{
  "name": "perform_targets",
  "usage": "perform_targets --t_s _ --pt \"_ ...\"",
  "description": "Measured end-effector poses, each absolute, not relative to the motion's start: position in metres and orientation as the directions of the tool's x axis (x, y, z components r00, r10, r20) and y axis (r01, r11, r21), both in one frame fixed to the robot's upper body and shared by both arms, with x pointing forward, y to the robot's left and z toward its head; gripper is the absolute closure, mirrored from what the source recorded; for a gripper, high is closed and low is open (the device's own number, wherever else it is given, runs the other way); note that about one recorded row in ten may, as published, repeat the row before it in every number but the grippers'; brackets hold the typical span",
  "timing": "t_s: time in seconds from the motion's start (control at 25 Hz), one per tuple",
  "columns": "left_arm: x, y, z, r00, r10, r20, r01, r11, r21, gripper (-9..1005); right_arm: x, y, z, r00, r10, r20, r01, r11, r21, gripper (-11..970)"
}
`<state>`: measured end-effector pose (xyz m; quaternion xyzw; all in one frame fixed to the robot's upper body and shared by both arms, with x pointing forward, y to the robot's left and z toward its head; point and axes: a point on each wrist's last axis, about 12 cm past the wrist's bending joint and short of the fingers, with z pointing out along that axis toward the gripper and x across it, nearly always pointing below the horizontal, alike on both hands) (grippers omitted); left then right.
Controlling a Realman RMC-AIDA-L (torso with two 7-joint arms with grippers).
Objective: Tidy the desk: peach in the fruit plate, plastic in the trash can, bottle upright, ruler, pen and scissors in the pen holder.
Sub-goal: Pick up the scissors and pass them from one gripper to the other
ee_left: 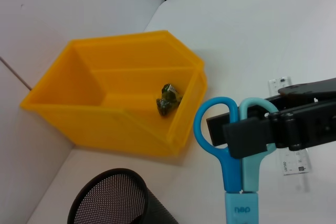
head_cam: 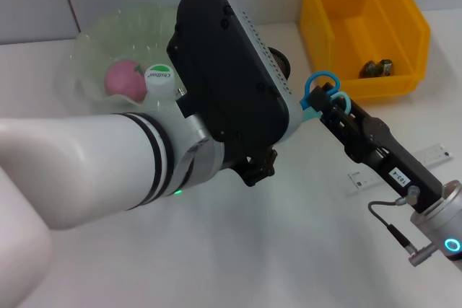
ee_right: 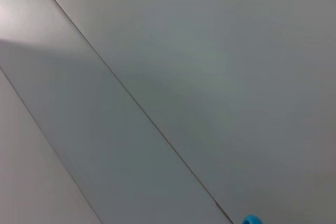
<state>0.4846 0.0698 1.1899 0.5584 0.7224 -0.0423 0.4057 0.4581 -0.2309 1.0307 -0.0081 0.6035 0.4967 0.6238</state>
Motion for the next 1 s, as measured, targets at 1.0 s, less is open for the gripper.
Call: perform_targets --t_s 1.0 --pt "0.4831 0.0652 1.189 -0.041 0.771 -0.636 0.847 0.365 0.388 732 0.4626 -0.2285 1.0283 -0.242 0.605 -0.758 -0.608 0.514 0.604 767"
